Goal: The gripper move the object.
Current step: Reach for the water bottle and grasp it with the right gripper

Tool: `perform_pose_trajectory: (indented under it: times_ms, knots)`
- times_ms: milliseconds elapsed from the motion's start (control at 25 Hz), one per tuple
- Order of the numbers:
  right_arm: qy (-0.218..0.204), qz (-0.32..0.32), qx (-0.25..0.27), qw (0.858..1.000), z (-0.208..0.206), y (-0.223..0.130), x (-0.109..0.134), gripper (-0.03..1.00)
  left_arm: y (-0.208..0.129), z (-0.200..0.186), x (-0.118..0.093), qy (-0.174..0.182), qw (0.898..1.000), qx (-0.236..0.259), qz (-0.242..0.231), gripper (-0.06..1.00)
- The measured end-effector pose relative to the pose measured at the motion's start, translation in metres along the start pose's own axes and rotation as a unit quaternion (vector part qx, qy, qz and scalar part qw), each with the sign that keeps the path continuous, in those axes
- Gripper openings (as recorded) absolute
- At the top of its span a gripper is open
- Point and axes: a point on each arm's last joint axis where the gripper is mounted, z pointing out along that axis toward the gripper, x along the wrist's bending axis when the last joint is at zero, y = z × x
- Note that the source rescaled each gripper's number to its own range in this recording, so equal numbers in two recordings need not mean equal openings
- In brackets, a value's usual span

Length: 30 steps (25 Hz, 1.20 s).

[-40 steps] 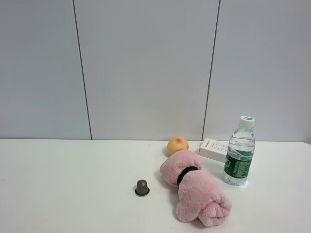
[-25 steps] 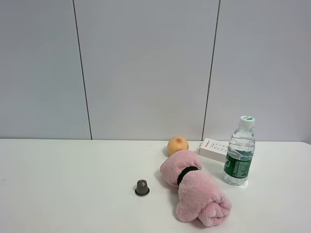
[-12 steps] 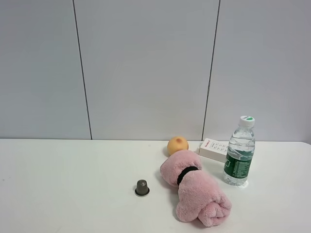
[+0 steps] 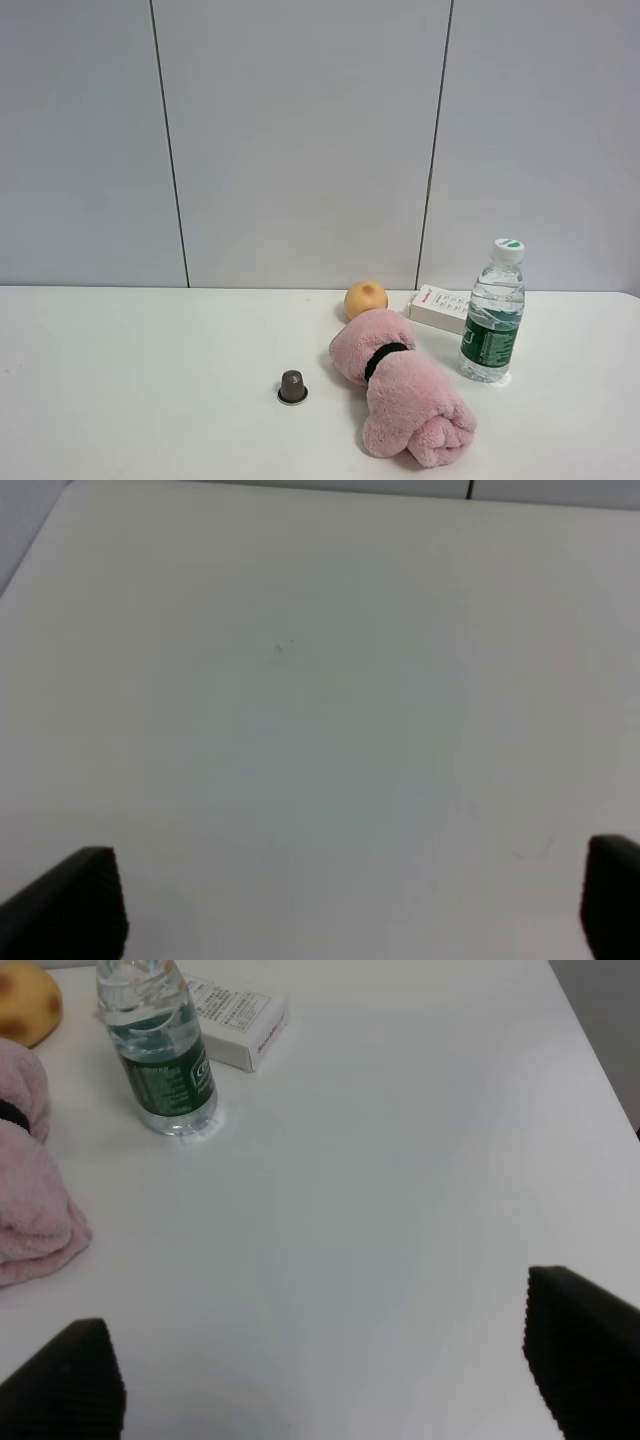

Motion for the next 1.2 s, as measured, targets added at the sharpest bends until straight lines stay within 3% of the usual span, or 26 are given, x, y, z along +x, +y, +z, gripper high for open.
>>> perform_pose_trajectory:
  times_ms: [600, 760, 880, 1080, 1200]
  knots:
    - [0.003, 0.001, 0.000, 1.000, 0.000, 0.000, 0.000, 0.60, 0.000, 0.000, 0.000, 0.000, 1.000, 0.000, 0.000, 1.00]
    - [0.003, -0.008, 0.039, 0.999, 0.011, 0.006, 0.001, 0.67, 0.000, 0.000, 0.000, 0.000, 1.000, 0.000, 0.000, 1.00]
    - [0.012, -0.043, 0.039, 0.998, 0.021, 0.024, 0.001, 0.68, 0.000, 0.000, 0.000, 0.000, 1.000, 0.000, 0.000, 1.00]
    - [0.057, -0.061, -0.056, 0.995, 0.033, 0.082, 0.010, 0.69, 0.000, 0.000, 0.000, 0.000, 1.000, 0.000, 0.000, 1.00]
    - [0.083, -0.068, -0.051, 0.993, 0.052, 0.101, 0.016, 0.69, 0.000, 0.000, 0.000, 0.000, 1.000, 0.000, 0.000, 1.00]
